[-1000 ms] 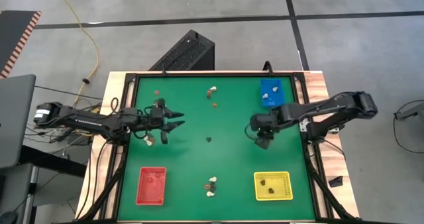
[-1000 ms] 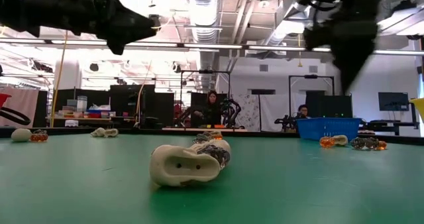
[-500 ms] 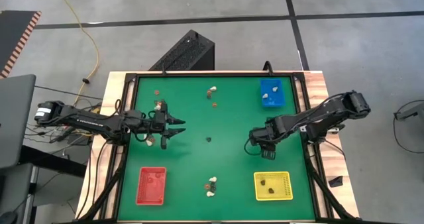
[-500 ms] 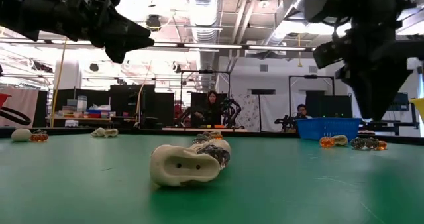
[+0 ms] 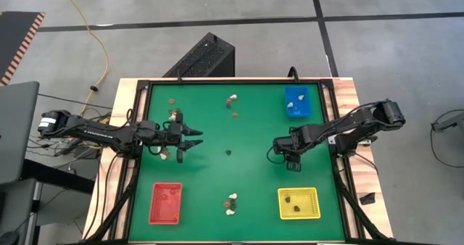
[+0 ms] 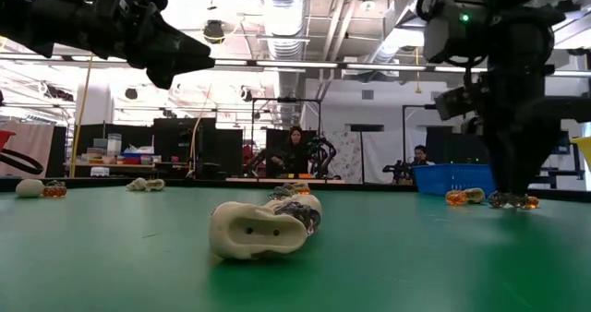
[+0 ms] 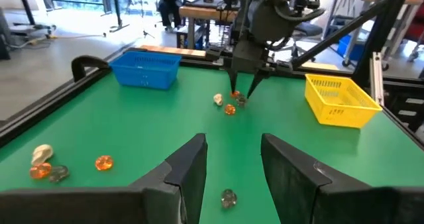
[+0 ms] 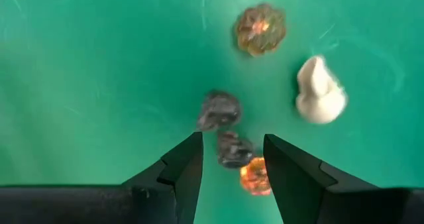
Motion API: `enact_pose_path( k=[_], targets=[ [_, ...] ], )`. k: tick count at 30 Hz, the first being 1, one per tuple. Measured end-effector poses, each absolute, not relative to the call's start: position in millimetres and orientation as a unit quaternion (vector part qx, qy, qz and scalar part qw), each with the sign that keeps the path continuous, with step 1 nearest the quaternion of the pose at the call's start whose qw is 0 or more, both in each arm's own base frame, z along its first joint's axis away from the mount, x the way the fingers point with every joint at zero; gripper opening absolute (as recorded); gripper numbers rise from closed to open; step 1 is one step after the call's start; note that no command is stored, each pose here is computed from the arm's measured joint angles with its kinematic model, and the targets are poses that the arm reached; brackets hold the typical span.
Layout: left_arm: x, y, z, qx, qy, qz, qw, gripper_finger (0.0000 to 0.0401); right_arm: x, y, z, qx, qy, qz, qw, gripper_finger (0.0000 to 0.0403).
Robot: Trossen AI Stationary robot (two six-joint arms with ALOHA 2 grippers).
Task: Sort Halloween decoration
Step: Put the black skull toy into the yellow bin
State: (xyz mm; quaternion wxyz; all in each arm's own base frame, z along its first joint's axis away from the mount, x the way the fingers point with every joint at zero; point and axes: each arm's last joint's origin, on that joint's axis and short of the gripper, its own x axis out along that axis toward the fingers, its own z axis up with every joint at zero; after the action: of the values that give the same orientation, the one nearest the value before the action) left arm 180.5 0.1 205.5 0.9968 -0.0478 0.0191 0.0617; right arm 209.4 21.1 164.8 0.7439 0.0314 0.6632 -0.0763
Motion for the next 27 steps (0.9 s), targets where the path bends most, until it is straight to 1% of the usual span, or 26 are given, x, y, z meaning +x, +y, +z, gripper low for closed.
enact_pose_path(
  k=[3, 10, 13, 19, 21, 24, 27],
  targets=[
    [180, 0, 206, -0.044, 0.019, 0.063, 0.997, 0.0132, 206, 20, 158, 0.032, 0.667, -0.078, 0.740, 0.0189],
    [180, 0, 206, -0.043, 0.019, 0.063, 0.997, 0.0132, 204, 20, 150, 0.038, 0.655, -0.077, 0.750, 0.0185],
    [180, 0, 206, -0.043, 0.019, 0.063, 0.997, 0.0132, 204, 20, 150, 0.040, 0.654, -0.076, 0.752, 0.0169],
    [180, 0, 206, -0.043, 0.019, 0.063, 0.997, 0.0132, 204, 20, 150, 0.042, 0.653, -0.077, 0.752, 0.0119],
    [180, 0, 206, -0.043, 0.019, 0.063, 0.997, 0.0132, 204, 20, 151, 0.049, 0.650, -0.083, 0.754, 0.0111],
    [181, 0, 206, -0.043, 0.019, 0.063, 0.997, 0.0132, 204, 21, 159, 0.067, 0.643, -0.096, 0.756, 0.0113],
    [181, 0, 206, -0.043, 0.019, 0.063, 0.997, 0.0132, 206, 27, 179, 0.088, 0.623, -0.103, 0.771, 0.0125]
  ],
)
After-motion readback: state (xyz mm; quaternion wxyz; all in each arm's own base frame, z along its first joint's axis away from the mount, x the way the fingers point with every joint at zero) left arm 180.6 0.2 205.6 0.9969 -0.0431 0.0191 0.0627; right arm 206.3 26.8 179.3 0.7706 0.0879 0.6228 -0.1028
